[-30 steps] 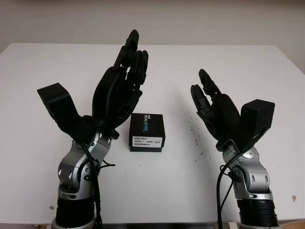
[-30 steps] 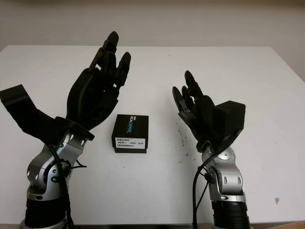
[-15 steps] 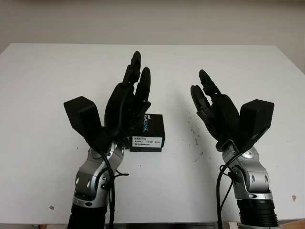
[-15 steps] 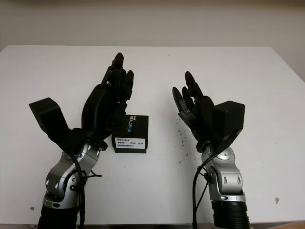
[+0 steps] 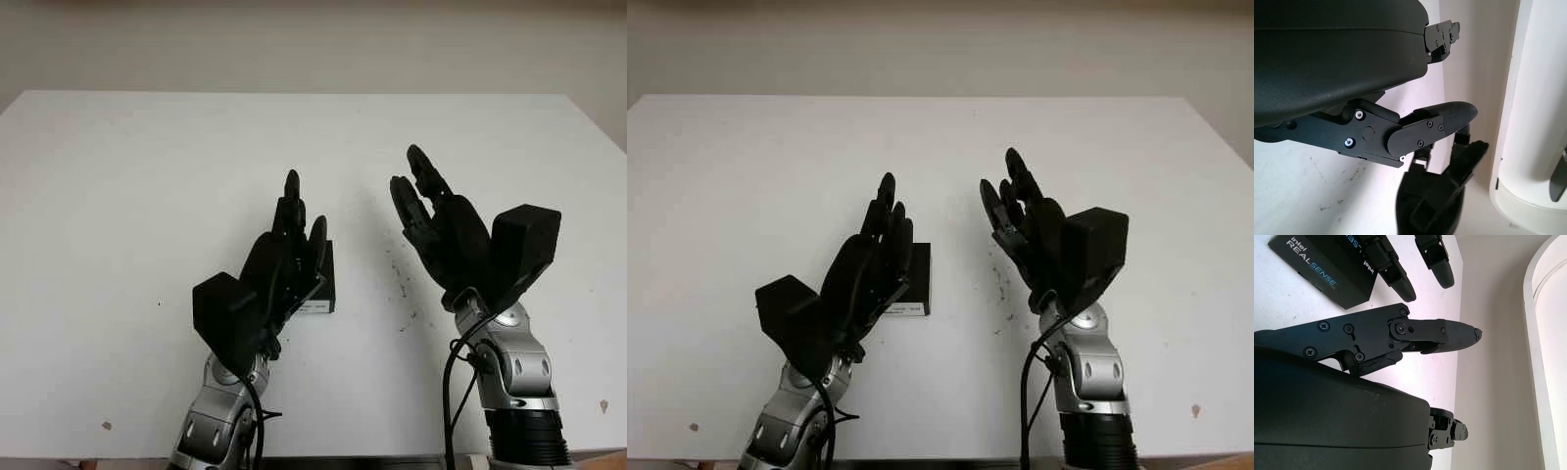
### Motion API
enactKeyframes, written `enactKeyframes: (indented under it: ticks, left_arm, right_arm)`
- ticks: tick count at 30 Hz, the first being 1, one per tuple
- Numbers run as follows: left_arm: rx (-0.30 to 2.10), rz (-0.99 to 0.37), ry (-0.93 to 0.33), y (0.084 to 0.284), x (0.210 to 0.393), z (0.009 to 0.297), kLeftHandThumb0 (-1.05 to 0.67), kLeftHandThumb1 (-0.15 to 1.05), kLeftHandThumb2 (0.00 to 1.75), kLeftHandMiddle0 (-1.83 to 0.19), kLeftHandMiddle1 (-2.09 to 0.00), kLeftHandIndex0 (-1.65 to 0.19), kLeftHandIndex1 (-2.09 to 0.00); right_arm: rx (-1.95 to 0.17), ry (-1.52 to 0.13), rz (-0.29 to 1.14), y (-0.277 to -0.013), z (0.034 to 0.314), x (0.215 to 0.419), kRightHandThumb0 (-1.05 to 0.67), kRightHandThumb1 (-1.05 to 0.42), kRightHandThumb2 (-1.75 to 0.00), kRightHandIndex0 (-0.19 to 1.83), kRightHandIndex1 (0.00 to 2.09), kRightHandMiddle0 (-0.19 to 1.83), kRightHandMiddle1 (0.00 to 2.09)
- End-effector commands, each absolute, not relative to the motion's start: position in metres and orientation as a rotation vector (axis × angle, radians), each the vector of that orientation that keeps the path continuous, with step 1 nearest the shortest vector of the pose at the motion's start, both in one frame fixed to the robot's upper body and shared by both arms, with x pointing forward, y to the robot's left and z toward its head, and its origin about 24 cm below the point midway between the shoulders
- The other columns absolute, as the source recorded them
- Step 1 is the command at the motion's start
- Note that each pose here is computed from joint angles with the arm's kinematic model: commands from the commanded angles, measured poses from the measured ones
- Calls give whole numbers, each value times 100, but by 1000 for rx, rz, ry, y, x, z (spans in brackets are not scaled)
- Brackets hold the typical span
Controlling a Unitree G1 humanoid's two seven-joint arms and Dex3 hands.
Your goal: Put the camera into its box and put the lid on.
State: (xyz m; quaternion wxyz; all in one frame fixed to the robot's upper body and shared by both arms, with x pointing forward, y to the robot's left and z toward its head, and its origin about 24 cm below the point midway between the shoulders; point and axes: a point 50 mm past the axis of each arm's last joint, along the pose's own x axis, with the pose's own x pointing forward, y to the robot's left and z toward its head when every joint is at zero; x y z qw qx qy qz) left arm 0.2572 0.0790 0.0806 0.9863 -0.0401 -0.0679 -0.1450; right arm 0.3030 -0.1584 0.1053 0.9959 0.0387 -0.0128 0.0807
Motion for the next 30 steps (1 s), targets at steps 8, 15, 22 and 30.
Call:
enactKeyframes:
  ticks: [8, 15, 22, 30]
  left_arm:
    - [-9, -268, -40, 83, 248, 50, -62, 105, 70, 19, 0, 19, 0]
    - [-27, -224, -140, 95, 260, 74, -59, 105, 70, 19, 0, 19, 0]
    - [-59, -164, -304, 124, 275, 120, -59, 105, 66, 19, 0, 19, 0]
    - [-69, -81, -420, 155, 282, 157, -64, 105, 59, 19, 0, 19, 0]
  right_arm:
    - [80, -36, 160, -158, 107, 302, -61, -105, -36, -5, 5, -1, 5]
    - [74, -38, 161, -159, 108, 302, -61, -105, -36, -5, 5, -2, 5]
    - [59, -67, 176, -158, 111, 302, -60, -105, -39, -7, 5, -3, 5]
    - [62, -116, 183, -156, 119, 302, -58, -105, -39, -9, 4, -6, 4]
